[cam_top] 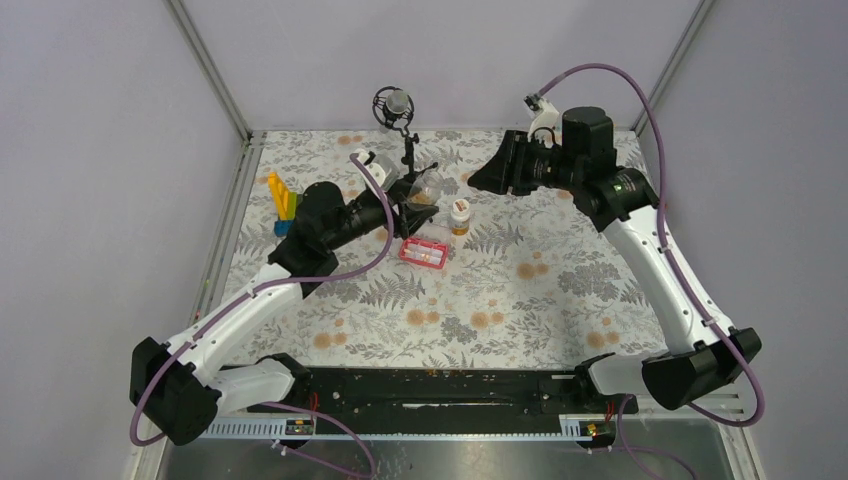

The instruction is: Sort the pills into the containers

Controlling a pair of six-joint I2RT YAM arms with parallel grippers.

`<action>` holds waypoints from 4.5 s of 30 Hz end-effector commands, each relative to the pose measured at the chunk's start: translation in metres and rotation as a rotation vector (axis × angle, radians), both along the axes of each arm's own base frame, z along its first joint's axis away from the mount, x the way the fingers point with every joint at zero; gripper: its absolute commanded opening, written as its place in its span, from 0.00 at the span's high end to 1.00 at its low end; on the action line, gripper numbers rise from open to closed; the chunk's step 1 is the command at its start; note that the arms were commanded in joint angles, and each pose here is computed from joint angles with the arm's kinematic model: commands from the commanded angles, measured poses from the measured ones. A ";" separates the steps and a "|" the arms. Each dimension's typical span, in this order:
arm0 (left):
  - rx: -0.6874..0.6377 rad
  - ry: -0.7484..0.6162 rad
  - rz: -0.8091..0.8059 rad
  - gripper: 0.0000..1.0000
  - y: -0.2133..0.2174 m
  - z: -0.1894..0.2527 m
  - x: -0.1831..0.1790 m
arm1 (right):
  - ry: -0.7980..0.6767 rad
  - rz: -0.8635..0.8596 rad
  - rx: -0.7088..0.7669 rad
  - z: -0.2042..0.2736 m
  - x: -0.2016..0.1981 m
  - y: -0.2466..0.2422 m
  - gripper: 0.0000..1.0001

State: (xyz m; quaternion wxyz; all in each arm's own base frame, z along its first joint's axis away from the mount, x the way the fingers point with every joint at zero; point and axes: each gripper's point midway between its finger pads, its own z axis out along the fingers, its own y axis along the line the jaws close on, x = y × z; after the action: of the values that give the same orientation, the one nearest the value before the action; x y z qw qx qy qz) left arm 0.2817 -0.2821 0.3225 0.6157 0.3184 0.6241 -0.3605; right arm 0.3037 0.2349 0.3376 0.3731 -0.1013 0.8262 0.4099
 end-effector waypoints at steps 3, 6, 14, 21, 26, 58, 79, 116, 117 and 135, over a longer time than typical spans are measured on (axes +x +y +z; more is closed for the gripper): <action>0.033 -0.106 -0.189 1.00 -0.012 0.027 -0.027 | 0.002 0.258 0.138 0.045 -0.046 0.024 0.65; 0.073 -0.111 -0.248 1.00 -0.017 0.025 -0.034 | -0.001 0.313 0.142 0.049 -0.055 0.034 0.66; 0.101 -0.122 -0.274 1.00 -0.019 0.026 -0.036 | -0.006 0.355 0.089 0.042 -0.064 0.043 0.66; 0.111 -0.120 -0.308 1.00 -0.022 0.026 -0.040 | -0.036 0.357 0.039 0.036 -0.059 0.046 0.66; 0.117 -0.122 -0.332 1.00 -0.024 0.027 -0.042 | -0.037 0.371 -0.034 0.026 -0.060 0.046 0.66; 0.096 -0.095 -0.429 1.00 -0.046 0.027 -0.059 | 0.018 0.632 -0.114 -0.018 -0.105 0.051 0.61; 0.038 -0.238 -0.256 1.00 -0.049 0.045 -0.020 | 0.247 0.428 -0.229 -0.055 -0.085 0.047 0.61; 0.072 -0.095 -0.224 1.00 -0.035 -0.013 -0.017 | 0.003 0.138 0.135 0.031 0.003 0.034 0.06; 0.074 -0.093 -0.232 1.00 -0.035 -0.013 -0.019 | -0.032 0.174 0.121 0.030 -0.002 0.033 0.06; 0.022 -0.117 -0.316 1.00 -0.043 0.011 -0.030 | -0.083 0.368 0.045 0.002 -0.028 0.040 0.41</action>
State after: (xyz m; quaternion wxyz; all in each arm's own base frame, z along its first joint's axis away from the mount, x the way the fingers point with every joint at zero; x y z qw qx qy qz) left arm 0.2508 -0.3218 0.2890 0.5372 0.4418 0.5871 -0.4141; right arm 0.2844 0.2693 0.3442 0.3318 -0.2299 0.7744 0.4871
